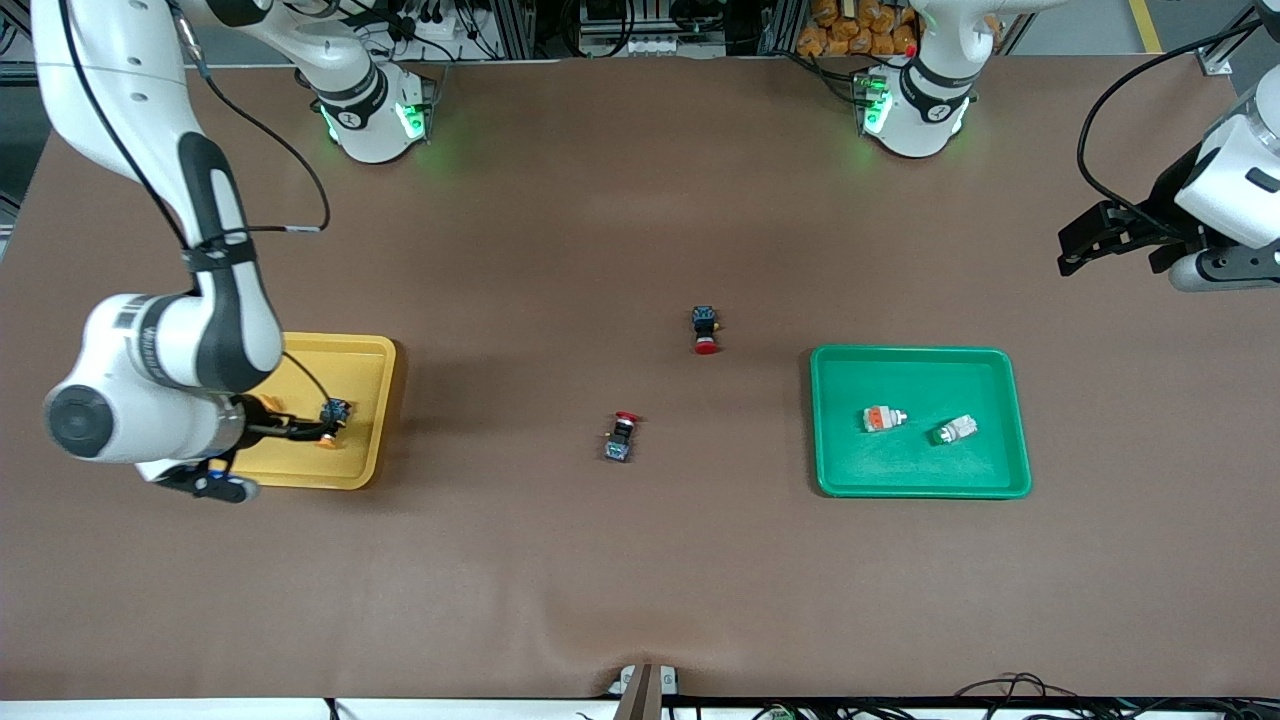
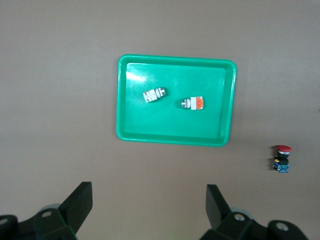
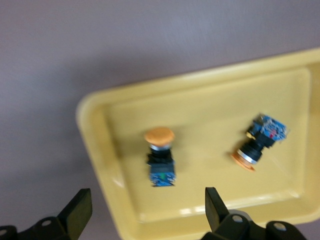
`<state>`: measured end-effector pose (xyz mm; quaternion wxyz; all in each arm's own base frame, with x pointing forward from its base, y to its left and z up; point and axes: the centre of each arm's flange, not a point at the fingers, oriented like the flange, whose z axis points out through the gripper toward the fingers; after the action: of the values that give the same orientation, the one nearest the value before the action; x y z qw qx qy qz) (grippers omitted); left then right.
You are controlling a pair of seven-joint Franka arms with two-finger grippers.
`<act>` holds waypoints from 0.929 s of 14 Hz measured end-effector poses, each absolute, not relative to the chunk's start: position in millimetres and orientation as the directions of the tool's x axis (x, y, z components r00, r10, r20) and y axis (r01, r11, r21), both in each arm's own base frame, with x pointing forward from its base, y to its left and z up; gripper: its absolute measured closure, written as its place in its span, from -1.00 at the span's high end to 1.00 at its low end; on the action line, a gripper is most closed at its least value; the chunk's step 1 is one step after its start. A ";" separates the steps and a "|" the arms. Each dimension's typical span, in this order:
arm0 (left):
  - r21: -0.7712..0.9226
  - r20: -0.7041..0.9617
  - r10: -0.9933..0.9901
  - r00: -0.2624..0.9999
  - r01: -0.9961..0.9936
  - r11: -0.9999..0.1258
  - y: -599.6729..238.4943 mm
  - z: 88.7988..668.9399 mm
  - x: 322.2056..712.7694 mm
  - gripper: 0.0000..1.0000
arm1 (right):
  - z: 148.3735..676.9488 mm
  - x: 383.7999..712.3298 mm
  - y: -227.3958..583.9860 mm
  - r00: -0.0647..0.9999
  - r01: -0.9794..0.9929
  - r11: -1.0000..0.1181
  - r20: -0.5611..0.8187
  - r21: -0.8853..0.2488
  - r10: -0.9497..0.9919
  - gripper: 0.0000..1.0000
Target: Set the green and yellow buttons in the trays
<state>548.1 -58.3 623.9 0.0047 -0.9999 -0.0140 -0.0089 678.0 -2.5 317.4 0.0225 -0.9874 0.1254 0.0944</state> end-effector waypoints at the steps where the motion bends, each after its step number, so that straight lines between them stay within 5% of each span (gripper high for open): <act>1: -0.009 0.018 0.028 0.999 0.028 -1.000 -58.4 624.2 548.1 1.00 | 332.9 685.2 -3.4 0.953 -0.260 -0.964 -0.170 -0.049 -0.249 1.00; 9: -0.003 -0.028 0.050 0.998 0.050 -0.999 -46.8 625.0 543.3 1.00 | 425.4 705.4 37.7 0.979 -0.181 -0.976 -0.113 -0.122 -0.167 1.00; 13: 0.001 -0.039 0.031 0.999 0.031 -1.000 -58.0 624.9 535.8 1.00 | 430.8 705.7 65.3 0.990 -0.113 -0.987 -0.095 -0.113 -0.103 1.00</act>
<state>535.8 -58.0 624.9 -0.0009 -0.9997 -0.0157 0.0196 705.7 65.3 430.8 0.0593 -0.9958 0.0542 0.0445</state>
